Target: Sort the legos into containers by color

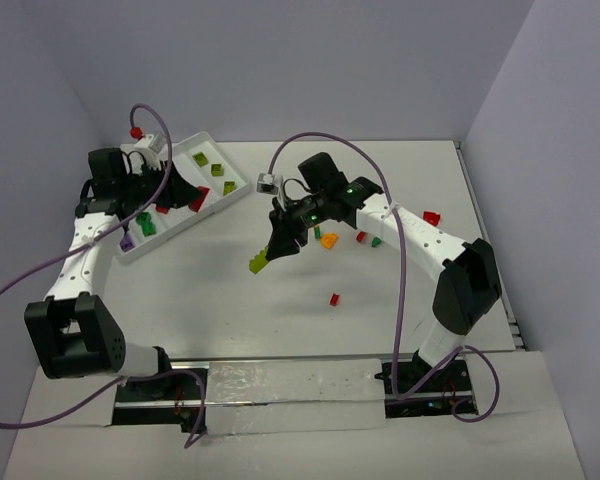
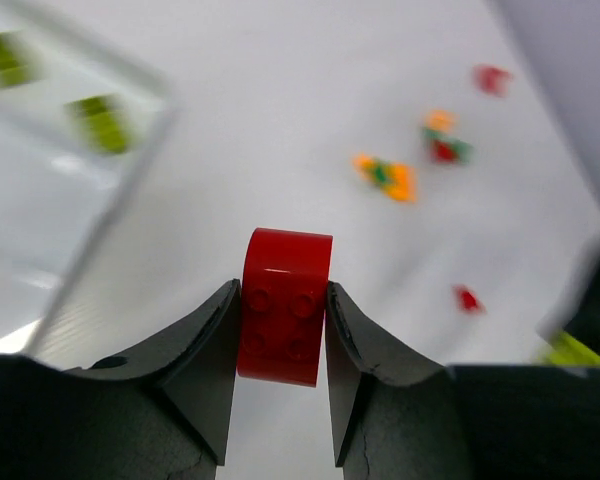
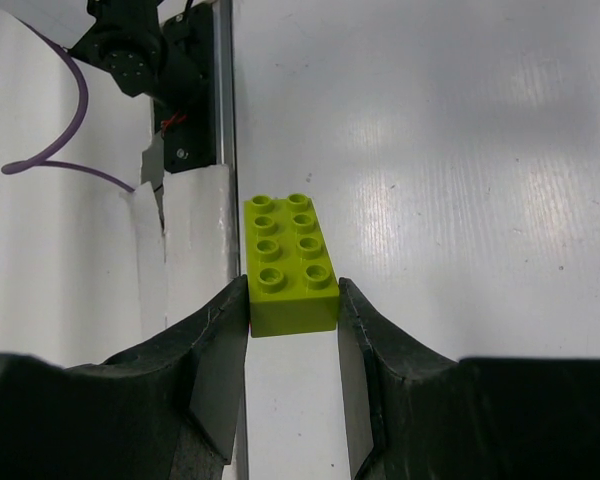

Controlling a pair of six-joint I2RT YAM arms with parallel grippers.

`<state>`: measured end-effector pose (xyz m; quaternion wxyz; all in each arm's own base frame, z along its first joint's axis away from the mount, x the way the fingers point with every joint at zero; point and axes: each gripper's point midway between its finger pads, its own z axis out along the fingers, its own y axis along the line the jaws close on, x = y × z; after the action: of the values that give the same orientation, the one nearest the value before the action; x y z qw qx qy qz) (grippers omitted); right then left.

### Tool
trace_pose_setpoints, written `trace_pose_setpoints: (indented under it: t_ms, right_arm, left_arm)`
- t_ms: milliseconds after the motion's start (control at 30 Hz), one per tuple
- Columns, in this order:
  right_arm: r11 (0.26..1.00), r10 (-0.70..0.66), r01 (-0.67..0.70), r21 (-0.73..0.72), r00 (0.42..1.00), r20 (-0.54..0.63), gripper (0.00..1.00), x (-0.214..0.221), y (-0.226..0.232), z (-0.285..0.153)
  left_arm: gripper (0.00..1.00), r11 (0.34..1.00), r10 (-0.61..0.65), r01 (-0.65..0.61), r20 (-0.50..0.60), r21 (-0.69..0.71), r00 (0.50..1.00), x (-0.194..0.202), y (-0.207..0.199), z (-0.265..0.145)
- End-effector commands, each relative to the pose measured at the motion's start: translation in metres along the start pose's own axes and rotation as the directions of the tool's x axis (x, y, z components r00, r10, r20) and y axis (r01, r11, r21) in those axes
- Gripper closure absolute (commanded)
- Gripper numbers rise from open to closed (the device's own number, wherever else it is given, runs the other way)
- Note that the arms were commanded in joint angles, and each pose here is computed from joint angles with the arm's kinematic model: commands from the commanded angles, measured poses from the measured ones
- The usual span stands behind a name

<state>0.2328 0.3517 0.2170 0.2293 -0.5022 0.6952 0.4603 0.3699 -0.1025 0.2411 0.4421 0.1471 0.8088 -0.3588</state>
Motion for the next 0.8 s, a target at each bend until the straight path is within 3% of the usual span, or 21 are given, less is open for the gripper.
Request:
trace_pose_setpoints:
  t_ms: [0,200,333,433,533,633,767]
  right_arm:
    - [0.998,-0.048,0.047,0.031,0.998,0.033,1.00,-0.013,0.003,-0.013]
    - [0.999,-0.039,0.038,0.038,0.999,0.031,1.00,-0.013,-0.002,-0.012]
    - [0.998,-0.037,0.036,0.042,0.999,0.032,1.00,-0.015,-0.005,-0.011]
    - [0.998,-0.036,0.034,0.048,0.999,0.030,1.00,-0.013,-0.006,-0.012]
    - [0.998,-0.027,0.026,0.052,0.999,0.026,1.00,-0.010,-0.008,-0.013]
    - [0.998,-0.021,0.020,0.055,0.999,0.025,1.00,-0.007,-0.011,-0.014]
    - [0.998,-0.016,0.014,0.055,1.000,0.027,1.00,-0.006,-0.014,-0.015]
  left_arm:
    - [1.00,0.780,0.038,0.095,0.198,-0.619,0.980,-0.055,0.116,-0.032]
    - [1.00,0.586,-0.014,0.287,0.345,-0.758,0.939,-0.070,0.173,-0.038]
    - [1.00,0.399,-0.104,0.387,0.379,-0.831,0.920,-0.053,0.223,-0.033]
    - [1.00,0.333,-0.185,0.400,0.356,-0.854,0.916,-0.036,0.255,-0.016]
    - [1.00,0.369,-0.201,0.408,0.357,-0.835,0.912,-0.038,0.273,0.003]
    - [1.00,0.411,-0.127,0.373,0.353,-0.832,0.927,-0.051,0.282,0.010]
    - [1.00,0.402,-0.097,0.354,0.345,-0.845,0.934,-0.056,0.295,0.015]
